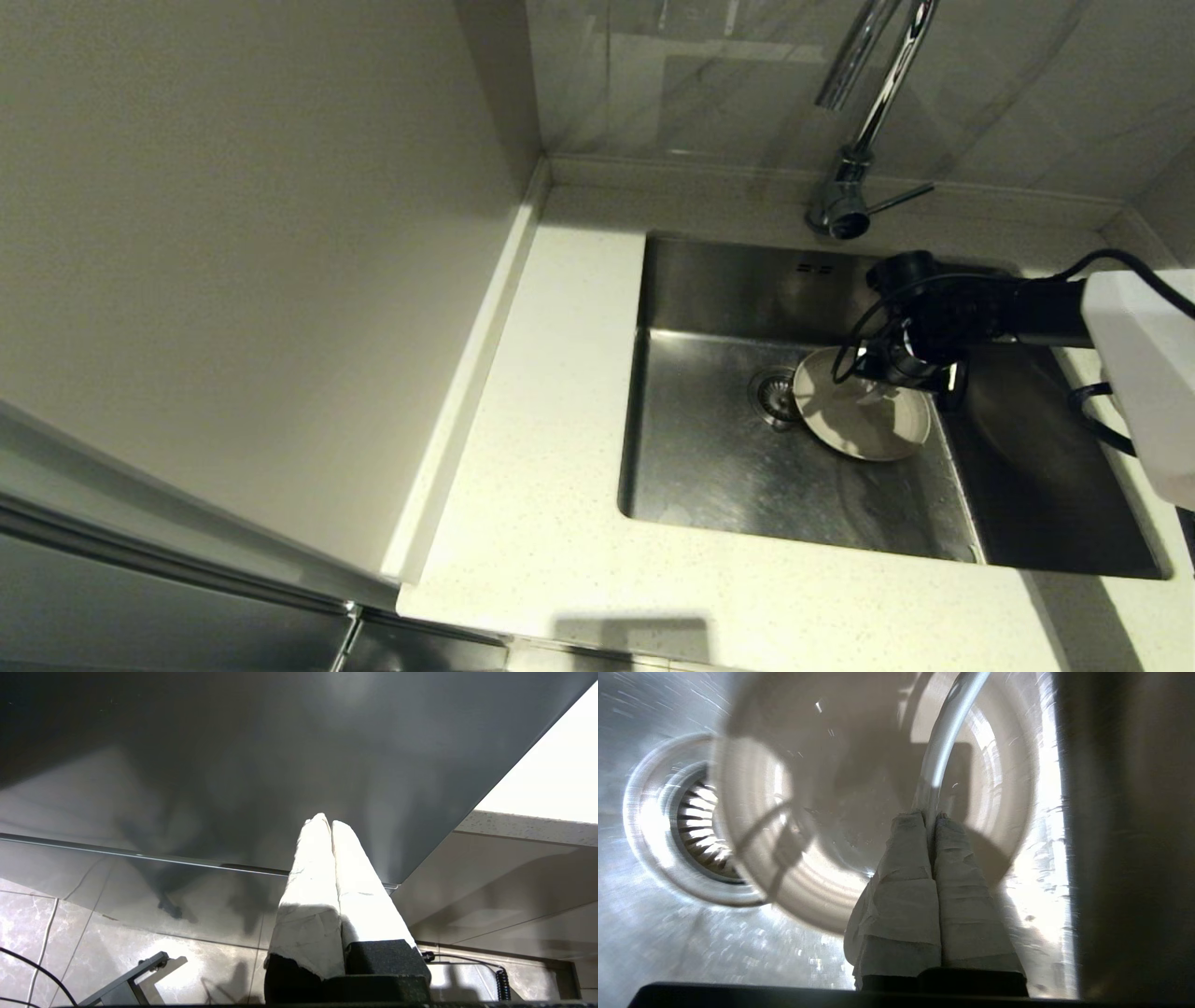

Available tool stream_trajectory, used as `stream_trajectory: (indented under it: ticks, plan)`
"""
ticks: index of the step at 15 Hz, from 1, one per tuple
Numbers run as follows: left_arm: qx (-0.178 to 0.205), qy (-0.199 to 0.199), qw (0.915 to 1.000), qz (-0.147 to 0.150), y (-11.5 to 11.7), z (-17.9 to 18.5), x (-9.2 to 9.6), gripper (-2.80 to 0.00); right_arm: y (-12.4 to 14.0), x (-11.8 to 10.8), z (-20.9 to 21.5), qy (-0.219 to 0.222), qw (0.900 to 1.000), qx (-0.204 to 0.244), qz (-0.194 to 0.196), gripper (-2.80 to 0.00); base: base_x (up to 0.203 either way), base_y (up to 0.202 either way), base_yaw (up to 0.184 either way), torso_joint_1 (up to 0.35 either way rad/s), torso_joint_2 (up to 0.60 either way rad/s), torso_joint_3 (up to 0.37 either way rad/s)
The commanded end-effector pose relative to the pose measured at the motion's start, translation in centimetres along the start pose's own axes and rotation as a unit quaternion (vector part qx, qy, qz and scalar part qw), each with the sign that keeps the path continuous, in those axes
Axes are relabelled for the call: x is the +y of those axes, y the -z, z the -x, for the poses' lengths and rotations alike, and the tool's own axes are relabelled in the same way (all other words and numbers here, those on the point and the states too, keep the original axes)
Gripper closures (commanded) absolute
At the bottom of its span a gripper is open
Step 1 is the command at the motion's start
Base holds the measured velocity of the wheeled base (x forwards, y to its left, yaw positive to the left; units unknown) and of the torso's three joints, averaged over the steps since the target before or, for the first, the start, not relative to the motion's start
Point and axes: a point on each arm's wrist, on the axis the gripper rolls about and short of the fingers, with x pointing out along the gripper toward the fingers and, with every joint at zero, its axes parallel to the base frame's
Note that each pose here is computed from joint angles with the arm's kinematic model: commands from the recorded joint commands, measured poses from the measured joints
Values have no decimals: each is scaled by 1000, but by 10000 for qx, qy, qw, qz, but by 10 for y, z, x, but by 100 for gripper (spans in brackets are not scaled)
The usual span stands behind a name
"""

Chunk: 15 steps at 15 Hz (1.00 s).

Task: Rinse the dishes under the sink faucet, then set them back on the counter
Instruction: Place the spoon on the bowl

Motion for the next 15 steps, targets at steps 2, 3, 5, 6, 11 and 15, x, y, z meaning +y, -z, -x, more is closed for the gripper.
stream_trajectory:
  ticks: [2,3,5,6,11,15]
  plan:
    - [-17,-2,10000,4,0,0,0,0,-31,-12,57,-126,9985,-526,8,0,0,0,0,0,0,0]
    - [-17,-2,10000,4,0,0,0,0,-30,-15,62,64,9984,-557,69,0,0,0,0,0,0,0]
    - [-17,-2,10000,4,0,0,0,0,-19,-20,64,217,9989,-383,181,0,0,0,0,0,0,0]
    - [-17,-2,10000,4,0,0,0,0,-17,-23,68,238,9989,-361,193,0,0,0,0,0,0,0]
    - [-17,-2,10000,4,0,0,0,0,-31,-36,107,139,9976,-676,85,0,0,0,0,0,0,0]
    - [-17,-2,10000,4,0,0,0,0,-50,-69,145,238,9938,-1087,-13,0,0,0,0,0,0,0]
